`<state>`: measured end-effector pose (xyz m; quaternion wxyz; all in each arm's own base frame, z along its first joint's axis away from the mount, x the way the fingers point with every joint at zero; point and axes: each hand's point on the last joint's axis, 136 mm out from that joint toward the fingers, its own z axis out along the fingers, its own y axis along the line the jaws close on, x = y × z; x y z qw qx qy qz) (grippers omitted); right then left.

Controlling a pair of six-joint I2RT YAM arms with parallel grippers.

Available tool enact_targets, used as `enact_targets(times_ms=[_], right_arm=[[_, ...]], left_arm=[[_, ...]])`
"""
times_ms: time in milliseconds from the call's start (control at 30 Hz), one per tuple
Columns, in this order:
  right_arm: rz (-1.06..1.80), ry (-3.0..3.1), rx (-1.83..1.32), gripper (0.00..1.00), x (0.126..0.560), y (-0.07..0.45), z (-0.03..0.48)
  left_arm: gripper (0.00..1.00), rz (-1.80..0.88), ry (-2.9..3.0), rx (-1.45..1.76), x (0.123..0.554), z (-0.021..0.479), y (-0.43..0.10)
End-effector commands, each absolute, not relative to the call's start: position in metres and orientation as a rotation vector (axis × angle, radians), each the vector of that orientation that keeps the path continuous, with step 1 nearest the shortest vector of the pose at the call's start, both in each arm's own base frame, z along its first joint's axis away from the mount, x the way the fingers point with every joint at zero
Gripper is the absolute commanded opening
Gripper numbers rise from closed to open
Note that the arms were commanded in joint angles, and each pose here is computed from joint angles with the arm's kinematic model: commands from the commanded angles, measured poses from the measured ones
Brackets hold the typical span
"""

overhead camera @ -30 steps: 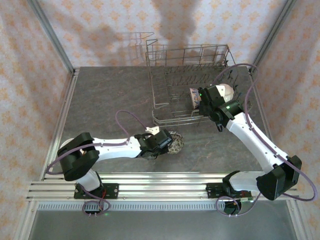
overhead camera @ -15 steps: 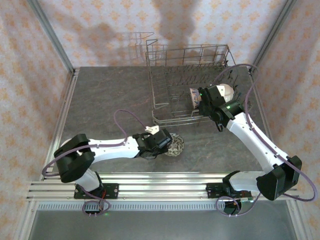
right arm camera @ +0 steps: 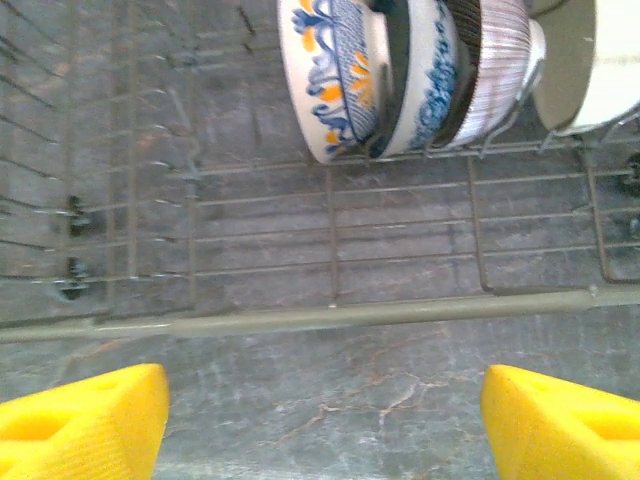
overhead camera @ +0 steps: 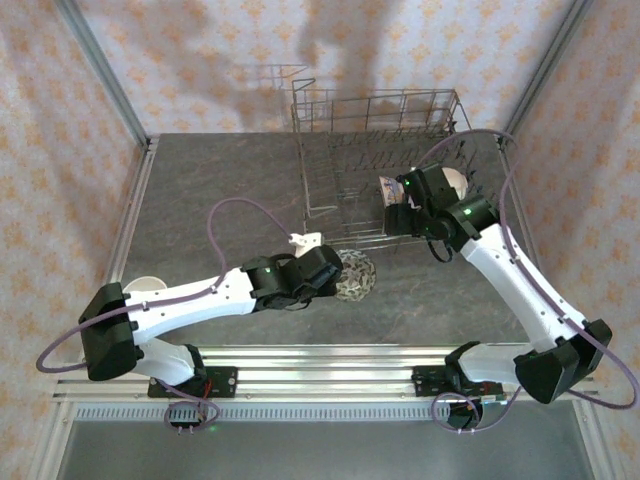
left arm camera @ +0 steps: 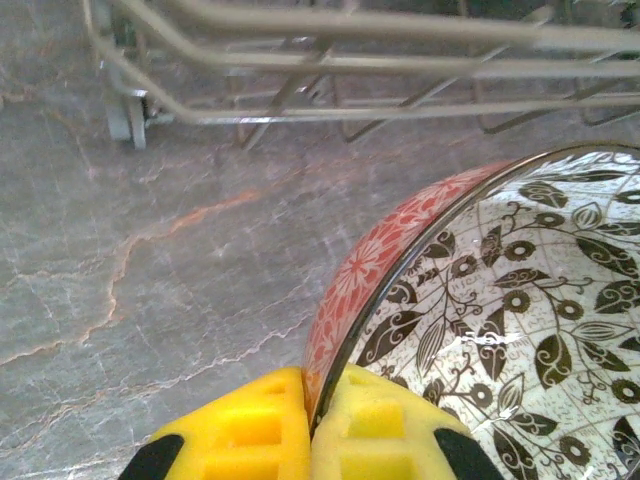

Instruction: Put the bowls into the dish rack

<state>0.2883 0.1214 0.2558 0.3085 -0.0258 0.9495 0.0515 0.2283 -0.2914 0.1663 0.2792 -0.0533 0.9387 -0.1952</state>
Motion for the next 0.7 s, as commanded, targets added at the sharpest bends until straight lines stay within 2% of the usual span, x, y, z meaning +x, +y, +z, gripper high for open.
enact_targets(times_ms=[0, 200, 667], right_arm=[[0.285, 2.447, -0.14, 0.81, 0.273, 0.133, 0.292], [0.496, 2.423, -0.256, 0.79, 0.252, 0.156, 0.315], [0.603, 2.523, -0.352, 0.52, 0.235, 0.171, 0.288]], left_arm=[[0.0, -0.475, 2.412, -0.089, 0.238, 0.211, -0.284], [0.0, -0.437, 2.353, -0.003, 0.253, 0.244, -0.295], [0.0, -0.506, 2.279, -0.003, 0.287, 0.28, -0.305]])
